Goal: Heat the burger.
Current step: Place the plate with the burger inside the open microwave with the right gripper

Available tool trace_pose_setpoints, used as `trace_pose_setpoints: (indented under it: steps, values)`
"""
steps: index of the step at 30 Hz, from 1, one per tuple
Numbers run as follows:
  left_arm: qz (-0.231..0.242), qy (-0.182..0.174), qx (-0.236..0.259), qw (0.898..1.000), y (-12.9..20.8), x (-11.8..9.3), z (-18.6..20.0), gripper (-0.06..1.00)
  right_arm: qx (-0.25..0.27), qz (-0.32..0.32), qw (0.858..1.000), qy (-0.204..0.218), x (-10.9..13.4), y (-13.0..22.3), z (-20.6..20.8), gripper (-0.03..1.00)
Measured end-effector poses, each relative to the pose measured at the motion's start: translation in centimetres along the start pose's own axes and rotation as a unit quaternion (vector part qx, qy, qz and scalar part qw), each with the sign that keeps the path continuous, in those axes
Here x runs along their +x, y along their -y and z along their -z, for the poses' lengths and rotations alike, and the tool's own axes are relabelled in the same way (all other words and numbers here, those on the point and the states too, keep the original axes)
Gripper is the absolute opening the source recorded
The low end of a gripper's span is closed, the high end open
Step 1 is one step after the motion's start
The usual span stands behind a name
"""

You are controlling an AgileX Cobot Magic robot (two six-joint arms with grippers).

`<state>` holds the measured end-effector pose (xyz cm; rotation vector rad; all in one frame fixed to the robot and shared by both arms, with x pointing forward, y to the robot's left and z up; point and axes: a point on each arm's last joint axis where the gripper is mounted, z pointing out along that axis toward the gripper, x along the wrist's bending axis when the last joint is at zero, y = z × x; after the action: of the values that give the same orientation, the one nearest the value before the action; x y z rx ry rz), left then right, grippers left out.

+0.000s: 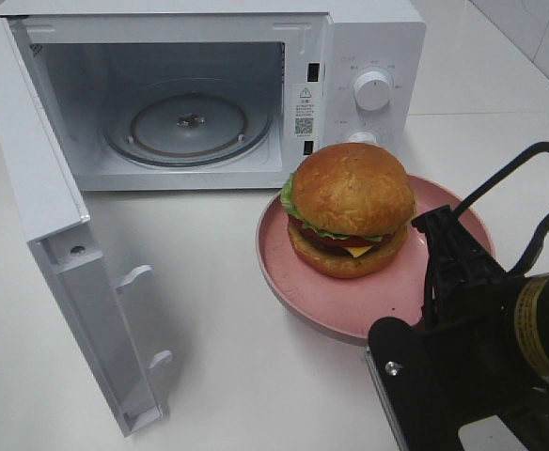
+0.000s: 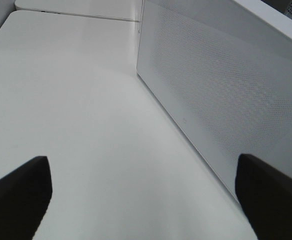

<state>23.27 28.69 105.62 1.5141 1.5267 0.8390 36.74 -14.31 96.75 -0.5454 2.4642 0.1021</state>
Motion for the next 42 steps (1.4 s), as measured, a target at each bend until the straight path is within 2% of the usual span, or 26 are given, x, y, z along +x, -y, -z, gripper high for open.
trace_pose_setpoints:
  steps: [5, 10, 13, 23, 34, 42]
  values:
    - [0.000, 0.000, 0.000, 1.000, 0.0, 0.0, 0.0, 0.91, -0.016, 0.046, 0.999, 0.016, -0.9, 0.8, -0.5, 0.05]
    - [0.000, 0.000, 0.000, 1.000, 0.0, 0.0, 0.0, 0.91, -0.028, 0.068, 0.997, 0.014, -1.2, 1.5, -0.8, 0.05]
    - [0.000, 0.000, 0.000, 1.000, 0.0, 0.0, 0.0, 0.91, -0.029, 0.069, 0.997, 0.012, -1.3, 1.6, -0.8, 0.05]
    - [0.000, 0.000, 0.000, 1.000, 0.0, 0.0, 0.0, 0.91, -0.060, 0.091, 0.994, 0.015, -4.0, 2.6, -0.3, 0.05]
    - [0.000, 0.000, 0.000, 1.000, 0.0, 0.0, 0.0, 0.91, -0.080, 0.092, 0.992, 0.000, -4.2, 3.5, -0.5, 0.05]
    - [0.000, 0.000, 0.000, 1.000, 0.0, 0.0, 0.0, 0.91, -0.076, 0.105, 0.991, -0.009, -4.1, 3.5, -1.1, 0.05]
